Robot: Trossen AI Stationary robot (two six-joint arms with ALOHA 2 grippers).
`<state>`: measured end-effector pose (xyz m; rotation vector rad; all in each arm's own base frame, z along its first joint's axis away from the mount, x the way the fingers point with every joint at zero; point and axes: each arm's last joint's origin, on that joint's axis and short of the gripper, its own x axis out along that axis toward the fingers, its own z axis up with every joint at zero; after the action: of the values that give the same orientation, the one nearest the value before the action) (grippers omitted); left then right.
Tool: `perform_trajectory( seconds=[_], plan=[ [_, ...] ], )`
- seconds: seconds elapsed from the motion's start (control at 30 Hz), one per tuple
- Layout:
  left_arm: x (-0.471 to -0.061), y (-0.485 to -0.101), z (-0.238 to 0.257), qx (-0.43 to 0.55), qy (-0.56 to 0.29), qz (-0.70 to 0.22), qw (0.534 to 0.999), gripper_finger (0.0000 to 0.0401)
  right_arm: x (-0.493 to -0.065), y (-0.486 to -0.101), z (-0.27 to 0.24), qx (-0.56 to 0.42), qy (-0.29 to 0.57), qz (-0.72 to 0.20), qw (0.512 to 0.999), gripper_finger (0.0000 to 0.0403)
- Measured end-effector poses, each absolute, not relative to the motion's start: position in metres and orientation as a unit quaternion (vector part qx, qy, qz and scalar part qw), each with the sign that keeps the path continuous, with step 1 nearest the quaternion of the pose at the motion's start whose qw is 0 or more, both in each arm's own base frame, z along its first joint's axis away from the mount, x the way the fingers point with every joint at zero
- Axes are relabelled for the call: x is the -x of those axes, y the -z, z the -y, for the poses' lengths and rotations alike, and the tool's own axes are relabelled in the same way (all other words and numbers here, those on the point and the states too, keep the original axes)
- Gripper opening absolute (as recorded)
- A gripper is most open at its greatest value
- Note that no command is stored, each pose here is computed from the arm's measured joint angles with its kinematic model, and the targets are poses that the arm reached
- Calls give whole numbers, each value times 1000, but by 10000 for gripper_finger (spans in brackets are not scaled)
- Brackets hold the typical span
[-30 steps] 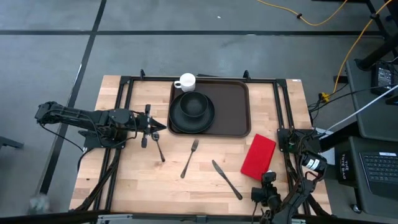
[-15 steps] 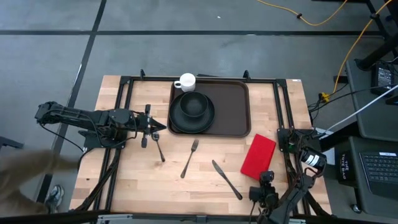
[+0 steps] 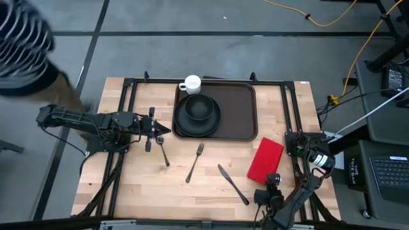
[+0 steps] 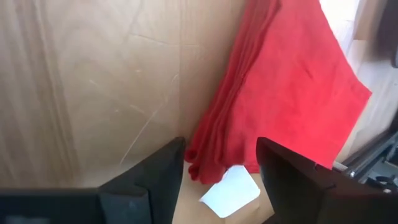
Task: Set up tray
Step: Put the red napkin to the right of the black plate on the brown serving tray
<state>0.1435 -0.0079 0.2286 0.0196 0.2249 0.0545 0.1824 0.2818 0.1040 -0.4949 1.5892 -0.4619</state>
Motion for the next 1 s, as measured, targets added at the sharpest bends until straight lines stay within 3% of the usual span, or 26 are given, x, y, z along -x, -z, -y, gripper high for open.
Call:
perform_trajectory(
  seconds=[0.33, 0.57, 0.77, 1.0],
  plan=[
    [-144, -229, 8, -10, -27, -112, 993, 6, -185, -102, -277, 214, 207, -698, 651, 208],
    [-144, -229, 8, -10, -27, -112, 993, 6, -185, -101, -277, 188, 233, -691, 658, 179],
    [-144, -229, 8, -10, -27, -112, 993, 6, -185, -100, -277, 167, 252, -683, 665, 133],
    [-144, -229, 8, -10, -27, -112, 993, 6, -185, -97, -277, 137, 287, -664, 676, 35]
  ],
)
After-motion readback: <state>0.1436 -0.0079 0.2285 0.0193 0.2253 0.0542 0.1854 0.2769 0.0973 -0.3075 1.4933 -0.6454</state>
